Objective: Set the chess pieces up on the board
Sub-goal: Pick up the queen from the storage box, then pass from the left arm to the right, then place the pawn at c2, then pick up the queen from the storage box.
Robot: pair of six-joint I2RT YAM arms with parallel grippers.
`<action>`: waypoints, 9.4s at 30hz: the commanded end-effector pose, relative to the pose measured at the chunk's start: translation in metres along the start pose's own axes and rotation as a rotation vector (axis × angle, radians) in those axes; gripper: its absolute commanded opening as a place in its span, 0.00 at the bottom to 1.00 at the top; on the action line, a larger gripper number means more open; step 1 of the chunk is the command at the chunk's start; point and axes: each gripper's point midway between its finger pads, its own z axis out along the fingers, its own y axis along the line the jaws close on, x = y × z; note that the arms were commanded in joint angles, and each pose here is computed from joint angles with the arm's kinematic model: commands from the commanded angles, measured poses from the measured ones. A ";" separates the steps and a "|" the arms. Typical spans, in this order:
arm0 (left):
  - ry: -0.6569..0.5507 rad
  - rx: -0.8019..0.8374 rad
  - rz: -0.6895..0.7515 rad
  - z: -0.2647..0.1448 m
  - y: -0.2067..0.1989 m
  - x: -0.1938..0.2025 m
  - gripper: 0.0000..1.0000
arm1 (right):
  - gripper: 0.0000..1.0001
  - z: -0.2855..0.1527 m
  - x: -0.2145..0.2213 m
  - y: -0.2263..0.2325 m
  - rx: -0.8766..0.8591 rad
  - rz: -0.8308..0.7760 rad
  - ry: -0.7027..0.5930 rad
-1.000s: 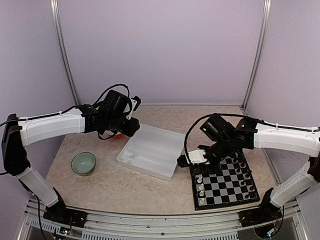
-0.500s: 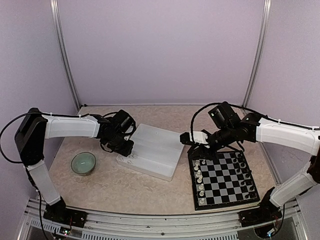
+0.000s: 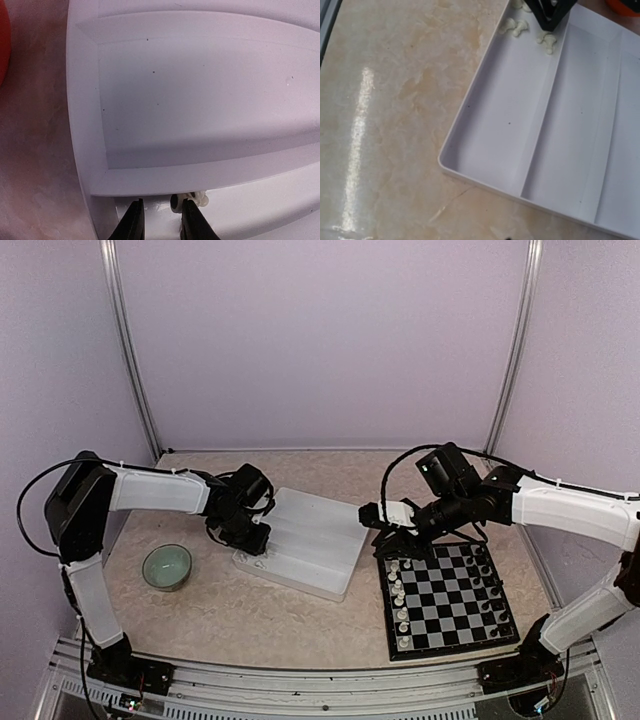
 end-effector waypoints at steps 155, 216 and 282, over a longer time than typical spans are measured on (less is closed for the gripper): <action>-0.682 0.137 -0.164 -0.187 0.046 -0.137 0.37 | 0.02 0.012 0.160 -0.004 -0.276 0.193 0.801; -0.623 0.205 -0.168 -0.169 0.036 -0.134 0.36 | 0.15 0.031 0.158 -0.009 -0.265 0.186 0.793; 0.030 0.050 0.271 0.023 -0.025 -0.014 0.15 | 0.57 -0.094 0.047 -0.097 0.308 0.294 -0.039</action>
